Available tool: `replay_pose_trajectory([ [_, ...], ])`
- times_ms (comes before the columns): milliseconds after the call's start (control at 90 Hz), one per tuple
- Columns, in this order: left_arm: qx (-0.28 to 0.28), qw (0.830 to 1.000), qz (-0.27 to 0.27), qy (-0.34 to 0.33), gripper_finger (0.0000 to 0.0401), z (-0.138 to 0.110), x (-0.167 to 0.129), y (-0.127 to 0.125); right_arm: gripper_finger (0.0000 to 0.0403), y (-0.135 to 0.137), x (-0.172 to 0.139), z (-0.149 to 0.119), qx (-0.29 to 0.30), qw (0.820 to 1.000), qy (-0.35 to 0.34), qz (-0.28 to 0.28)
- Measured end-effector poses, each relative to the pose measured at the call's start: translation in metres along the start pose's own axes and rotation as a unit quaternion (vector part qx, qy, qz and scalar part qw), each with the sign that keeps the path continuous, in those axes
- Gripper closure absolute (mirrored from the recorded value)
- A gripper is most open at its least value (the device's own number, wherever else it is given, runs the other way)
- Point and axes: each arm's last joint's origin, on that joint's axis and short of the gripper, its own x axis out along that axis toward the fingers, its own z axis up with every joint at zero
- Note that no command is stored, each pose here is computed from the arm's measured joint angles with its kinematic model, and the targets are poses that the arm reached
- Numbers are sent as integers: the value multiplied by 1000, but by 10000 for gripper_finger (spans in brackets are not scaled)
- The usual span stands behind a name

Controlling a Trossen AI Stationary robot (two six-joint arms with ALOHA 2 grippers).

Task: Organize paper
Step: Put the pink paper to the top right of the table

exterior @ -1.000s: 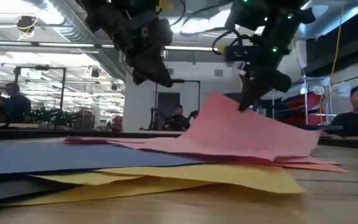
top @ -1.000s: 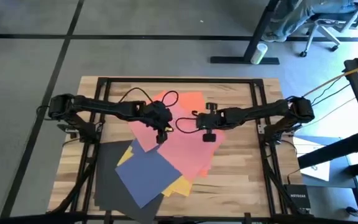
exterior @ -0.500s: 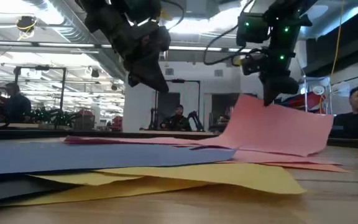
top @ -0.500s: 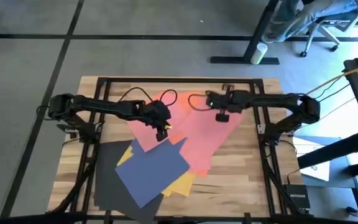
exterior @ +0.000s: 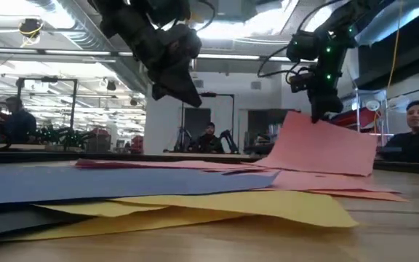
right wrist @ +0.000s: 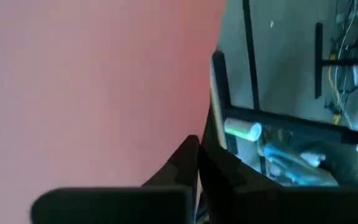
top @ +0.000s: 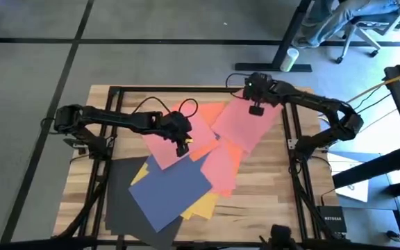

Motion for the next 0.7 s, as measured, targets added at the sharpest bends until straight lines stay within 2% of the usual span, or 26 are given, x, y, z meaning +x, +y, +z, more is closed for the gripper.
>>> replay_pose_trajectory([
  [211, -1, 1000, -3, -14, 401, 3, 0, -1, 403, -7, 12, -2, -85, 993, -54, 56],
  [389, -6, 1000, -5, -19, 401, 4, 0, -1, 403, -8, 26, -5, -171, 980, -60, 82],
  [578, -7, 1000, -5, -19, 401, 4, 0, -1, 403, -4, 35, -4, -209, 970, -70, 107],
  [700, -7, 1000, -5, -19, 401, 4, 0, -1, 403, -4, 39, -3, -245, 962, -68, 101],
])
